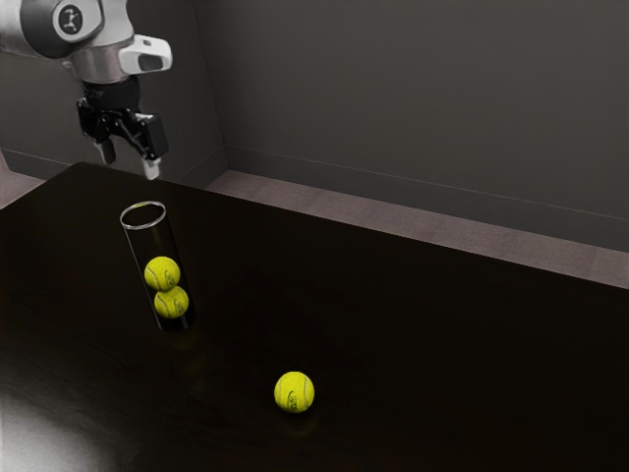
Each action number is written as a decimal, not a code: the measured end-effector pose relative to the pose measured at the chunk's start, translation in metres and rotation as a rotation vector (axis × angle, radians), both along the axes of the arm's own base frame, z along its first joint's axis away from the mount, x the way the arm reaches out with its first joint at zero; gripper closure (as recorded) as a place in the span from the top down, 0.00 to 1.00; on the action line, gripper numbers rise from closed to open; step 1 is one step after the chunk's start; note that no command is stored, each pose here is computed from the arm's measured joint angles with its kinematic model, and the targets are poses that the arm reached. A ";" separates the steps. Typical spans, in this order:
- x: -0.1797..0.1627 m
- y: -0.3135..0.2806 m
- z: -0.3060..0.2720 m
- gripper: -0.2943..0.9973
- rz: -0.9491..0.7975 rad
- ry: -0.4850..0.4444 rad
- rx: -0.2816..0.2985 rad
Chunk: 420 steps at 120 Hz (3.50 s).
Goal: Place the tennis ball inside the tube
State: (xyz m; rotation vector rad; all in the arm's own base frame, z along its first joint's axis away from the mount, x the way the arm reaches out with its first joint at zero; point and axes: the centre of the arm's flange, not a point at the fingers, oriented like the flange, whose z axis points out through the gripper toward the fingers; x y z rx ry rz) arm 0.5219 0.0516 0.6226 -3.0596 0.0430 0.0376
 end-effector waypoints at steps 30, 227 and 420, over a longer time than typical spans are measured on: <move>0.011 -0.013 -0.017 0.77 -0.046 0.029 -0.005; 0.023 -0.224 -0.371 0.77 -0.019 0.288 -0.199; 0.045 -0.121 -0.079 0.50 -0.047 -0.045 -0.022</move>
